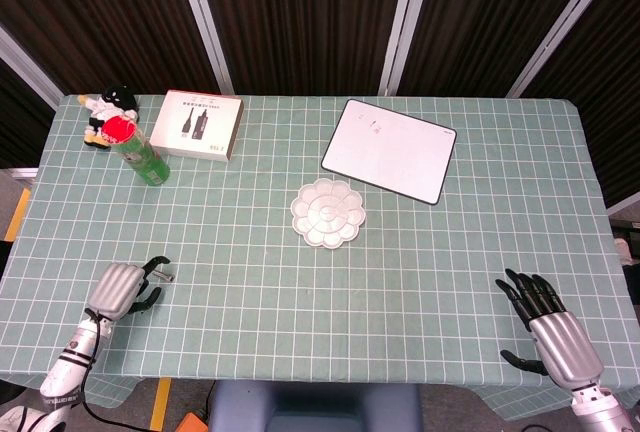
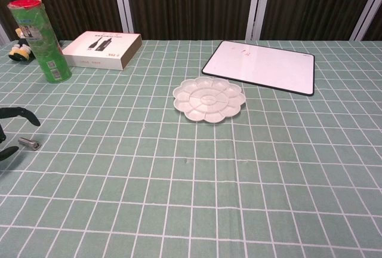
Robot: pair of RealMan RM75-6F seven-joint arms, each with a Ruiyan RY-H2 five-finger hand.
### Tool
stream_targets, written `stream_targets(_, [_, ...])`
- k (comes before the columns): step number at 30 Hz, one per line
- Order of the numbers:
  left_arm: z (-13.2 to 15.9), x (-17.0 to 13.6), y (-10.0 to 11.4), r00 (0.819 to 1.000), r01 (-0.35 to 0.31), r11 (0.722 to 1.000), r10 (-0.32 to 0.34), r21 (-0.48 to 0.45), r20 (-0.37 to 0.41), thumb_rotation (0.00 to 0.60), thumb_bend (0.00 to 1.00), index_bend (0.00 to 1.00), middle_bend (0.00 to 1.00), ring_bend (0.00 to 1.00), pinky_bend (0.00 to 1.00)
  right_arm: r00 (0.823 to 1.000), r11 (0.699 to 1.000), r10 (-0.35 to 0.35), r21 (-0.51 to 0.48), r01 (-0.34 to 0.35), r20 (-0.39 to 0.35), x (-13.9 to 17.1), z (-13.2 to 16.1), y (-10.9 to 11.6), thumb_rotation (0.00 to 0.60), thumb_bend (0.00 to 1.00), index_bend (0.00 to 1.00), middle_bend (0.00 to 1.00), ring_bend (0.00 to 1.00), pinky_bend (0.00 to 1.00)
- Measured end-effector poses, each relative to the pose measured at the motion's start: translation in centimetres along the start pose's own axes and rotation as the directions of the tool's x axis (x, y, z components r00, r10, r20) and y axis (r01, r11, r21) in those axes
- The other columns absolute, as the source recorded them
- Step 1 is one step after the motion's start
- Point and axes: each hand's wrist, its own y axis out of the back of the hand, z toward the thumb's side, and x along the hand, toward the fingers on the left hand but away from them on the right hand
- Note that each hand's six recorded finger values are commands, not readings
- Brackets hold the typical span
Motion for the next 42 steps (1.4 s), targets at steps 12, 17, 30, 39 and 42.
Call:
stream_targets(12, [-1.6,1.2,-1.0,0.999,0.012,1.0,-0.012,0.009,-0.048,0.6,0.42,0.39,1.0,1.0,1.0,1.0,1.0,-0.003,-0.001,0.003,0.003,0.0,0.0,0.0,0.6,0.18,0.0,0.0,0.0,0.0])
stream_targets(17, [-1.9,1.1,-1.0,0.998,0.013,1.0,-0.012,0.01,-0.056,0.6,0.42,0.43,1.0,1.0,1.0,1.0,1.0,-0.003,-0.001,0.003,0.002,0.0,0.0,0.0,0.6,0.18,0.0,0.0,0.0,0.0])
stream_targets(30, [-2.1,1.4,-1.2,0.998,0.016,1.0,-0.016,0.003,-0.068,0.6,0.44,0.5,1.0,1.0,1.0,1.0,1.0,-0.003,0.0,0.003,0.004,-0.1,0.0,0.0,0.6,0.18,0.0,0.0,0.0,0.0])
stream_targets(39, [-1.7,1.3,-0.6,0.999,-0.009,1.0,0.01,0.01,-0.053,0.6,0.46,0.51,1.0,1.0,1.0,1.0,1.0,-0.001,0.0,0.001,0.003,0.0,0.1,0.0,0.6,0.18,0.0,0.0,0.0,0.0])
stream_targets(42, [-1.4,1.2,-0.3,0.999,-0.019,1.0,0.019,0.01,-0.042,0.6,0.46,0.51,1.0,1.0,1.0,1.0,1.0,-0.001,-0.001,0.001,0.002,-0.1,0.1,0.0,0.6,0.18,0.0,0.0,0.0,0.0])
